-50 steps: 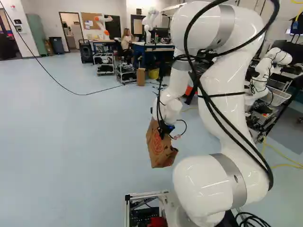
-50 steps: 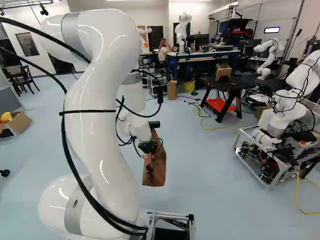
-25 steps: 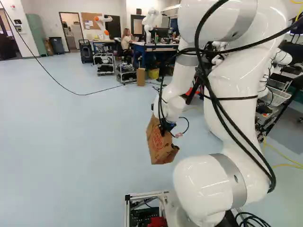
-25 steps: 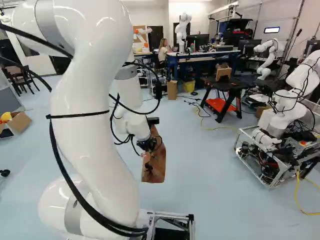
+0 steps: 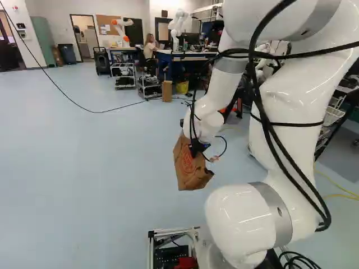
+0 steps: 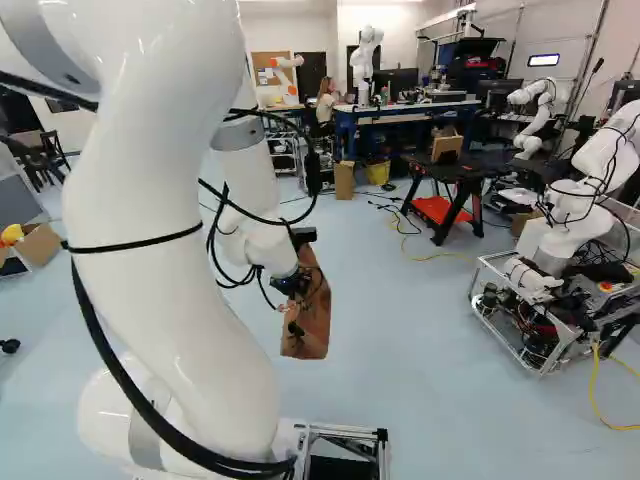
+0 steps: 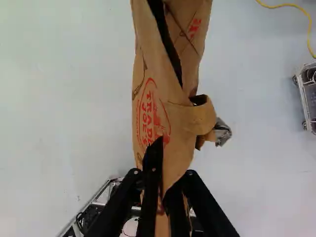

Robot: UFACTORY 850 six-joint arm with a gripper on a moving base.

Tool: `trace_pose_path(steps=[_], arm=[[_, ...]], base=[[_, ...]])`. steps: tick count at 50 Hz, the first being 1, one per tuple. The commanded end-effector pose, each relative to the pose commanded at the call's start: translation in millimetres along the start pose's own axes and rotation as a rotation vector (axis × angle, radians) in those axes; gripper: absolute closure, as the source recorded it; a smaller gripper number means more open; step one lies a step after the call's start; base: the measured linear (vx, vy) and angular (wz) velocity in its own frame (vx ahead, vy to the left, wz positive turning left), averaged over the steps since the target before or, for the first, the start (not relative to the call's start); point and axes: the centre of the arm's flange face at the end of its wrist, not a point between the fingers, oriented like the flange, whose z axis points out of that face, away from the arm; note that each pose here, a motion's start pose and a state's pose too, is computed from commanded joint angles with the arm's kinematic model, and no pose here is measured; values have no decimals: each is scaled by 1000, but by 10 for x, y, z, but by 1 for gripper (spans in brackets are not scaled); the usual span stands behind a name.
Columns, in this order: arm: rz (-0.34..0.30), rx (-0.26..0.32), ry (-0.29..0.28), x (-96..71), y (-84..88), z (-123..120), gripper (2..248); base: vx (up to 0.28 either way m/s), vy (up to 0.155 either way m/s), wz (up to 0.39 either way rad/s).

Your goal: Pick up the grocery bag from the ground

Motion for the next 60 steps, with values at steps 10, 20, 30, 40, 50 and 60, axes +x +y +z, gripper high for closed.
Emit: trace_pose_path(steps=[10,20,30,40,50,60], arm=[[0,-1,11,-2,-1,-44,231],[2,-2,25,-7,-3,-66,231],[5,-3,53,-16,-6,-108,231],[10,-5,94,-30,-10,-169,231],[17,-7,148,-51,-15,-249,231],[25,-11,215,-81,-21,-349,231]], base=[[0,0,0],[0,0,0],[0,0,0],[0,0,0],[0,0,0],[0,0,0]])
